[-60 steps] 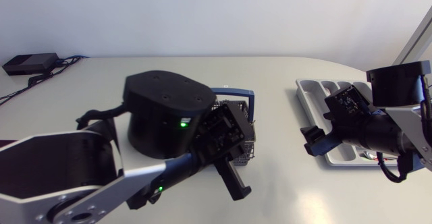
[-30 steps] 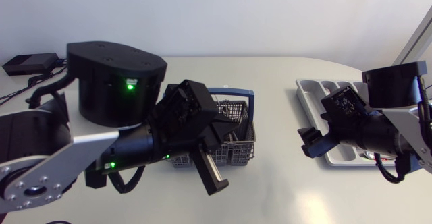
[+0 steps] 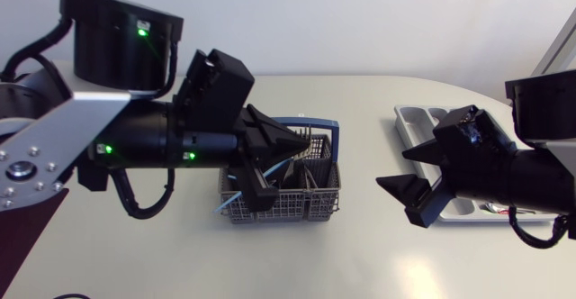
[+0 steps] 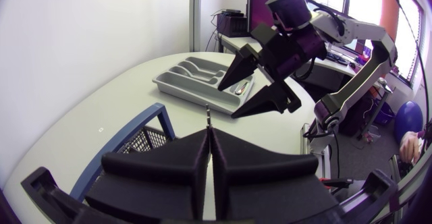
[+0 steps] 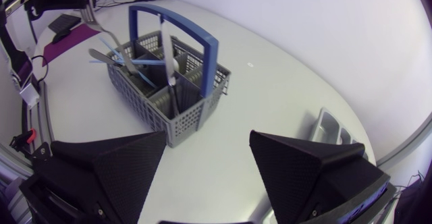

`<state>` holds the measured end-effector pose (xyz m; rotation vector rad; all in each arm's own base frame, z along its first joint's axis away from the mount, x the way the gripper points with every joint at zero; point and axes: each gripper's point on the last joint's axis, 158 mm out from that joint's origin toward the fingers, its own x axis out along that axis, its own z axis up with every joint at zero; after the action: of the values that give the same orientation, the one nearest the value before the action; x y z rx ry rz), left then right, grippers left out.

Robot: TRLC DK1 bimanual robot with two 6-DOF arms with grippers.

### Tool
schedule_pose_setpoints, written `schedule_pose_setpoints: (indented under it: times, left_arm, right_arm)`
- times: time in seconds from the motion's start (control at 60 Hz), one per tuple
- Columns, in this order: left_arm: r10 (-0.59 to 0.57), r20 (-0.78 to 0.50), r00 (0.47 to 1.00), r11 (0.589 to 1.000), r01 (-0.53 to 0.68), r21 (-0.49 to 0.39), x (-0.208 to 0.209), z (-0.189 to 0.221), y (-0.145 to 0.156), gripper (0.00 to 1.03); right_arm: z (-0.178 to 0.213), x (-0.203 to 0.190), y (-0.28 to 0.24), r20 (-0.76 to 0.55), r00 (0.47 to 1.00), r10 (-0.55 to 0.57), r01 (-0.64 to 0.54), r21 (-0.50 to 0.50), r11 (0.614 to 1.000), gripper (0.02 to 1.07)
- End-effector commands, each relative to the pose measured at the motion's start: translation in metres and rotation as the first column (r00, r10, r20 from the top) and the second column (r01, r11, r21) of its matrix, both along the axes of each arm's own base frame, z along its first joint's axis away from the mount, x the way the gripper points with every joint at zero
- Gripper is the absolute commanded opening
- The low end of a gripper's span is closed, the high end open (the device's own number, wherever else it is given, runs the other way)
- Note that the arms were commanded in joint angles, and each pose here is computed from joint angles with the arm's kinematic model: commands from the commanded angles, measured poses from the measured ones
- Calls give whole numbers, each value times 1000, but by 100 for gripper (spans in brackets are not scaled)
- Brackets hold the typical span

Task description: Sort the cutlery from the basket into the organizer compartments.

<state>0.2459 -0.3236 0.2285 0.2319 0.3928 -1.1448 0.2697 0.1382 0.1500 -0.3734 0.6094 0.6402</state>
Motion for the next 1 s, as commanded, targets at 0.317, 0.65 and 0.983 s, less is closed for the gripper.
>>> schedule_pose_setpoints:
  times: [0.317, 0.65, 0.983]
  left_arm:
    - [-98, -70, 993, 982, 85, -170, -21, 67, 6, 3]
    - [-183, -164, 969, 971, 153, -184, -28, 56, -5, 3]
    - [-231, -232, 945, 961, 184, -205, -29, 47, -14, 3]
  right_arm:
    - [58, -36, 79, 110, 946, 305, -320, 167, 933, 90]
    - [61, -45, 116, 131, 911, 392, -411, 193, 891, 78]
    - [54, -47, 124, 109, 904, 413, -427, 231, 874, 56]
